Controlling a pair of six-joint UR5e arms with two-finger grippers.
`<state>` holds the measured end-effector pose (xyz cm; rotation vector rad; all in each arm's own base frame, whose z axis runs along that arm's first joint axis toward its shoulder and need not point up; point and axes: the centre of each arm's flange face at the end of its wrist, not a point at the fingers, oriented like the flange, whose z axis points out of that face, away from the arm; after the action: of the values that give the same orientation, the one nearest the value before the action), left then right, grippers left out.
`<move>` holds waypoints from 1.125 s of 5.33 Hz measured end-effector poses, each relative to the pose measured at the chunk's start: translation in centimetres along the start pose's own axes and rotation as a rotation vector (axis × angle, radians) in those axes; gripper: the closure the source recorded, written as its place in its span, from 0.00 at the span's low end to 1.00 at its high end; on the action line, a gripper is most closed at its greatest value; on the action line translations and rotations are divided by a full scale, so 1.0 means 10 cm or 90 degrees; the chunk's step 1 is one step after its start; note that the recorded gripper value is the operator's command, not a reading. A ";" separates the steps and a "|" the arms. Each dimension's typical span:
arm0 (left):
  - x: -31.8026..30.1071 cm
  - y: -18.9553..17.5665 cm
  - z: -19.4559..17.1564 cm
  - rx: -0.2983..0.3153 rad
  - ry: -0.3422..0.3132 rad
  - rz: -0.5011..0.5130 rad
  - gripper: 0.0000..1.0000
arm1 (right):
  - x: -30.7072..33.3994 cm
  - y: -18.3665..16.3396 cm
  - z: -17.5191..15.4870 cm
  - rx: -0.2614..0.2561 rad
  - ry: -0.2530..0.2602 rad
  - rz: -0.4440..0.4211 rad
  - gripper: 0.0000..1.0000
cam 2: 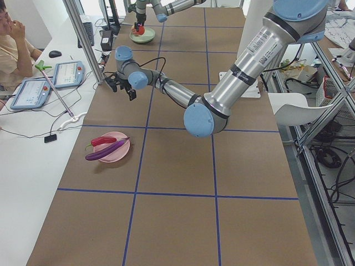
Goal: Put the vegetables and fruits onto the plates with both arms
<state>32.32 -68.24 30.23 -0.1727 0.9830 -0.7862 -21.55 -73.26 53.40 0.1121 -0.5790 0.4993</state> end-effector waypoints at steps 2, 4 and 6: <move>-0.13 0.09 -0.23 -0.001 -0.015 0.038 0.00 | 0.08 -0.01 -0.28 -0.008 -0.049 -0.044 0.00; -1.26 0.26 -0.65 -0.006 -0.030 0.291 0.00 | 0.77 0.09 -0.72 -0.051 -0.138 -0.100 0.00; -2.18 0.14 -0.81 -0.015 -0.074 0.474 0.00 | 1.81 0.49 -0.93 -0.067 -0.185 -0.196 0.00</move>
<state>19.87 -51.04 39.77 0.1276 0.8569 -0.0803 -6.20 -59.13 55.45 0.1715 -0.8542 0.1526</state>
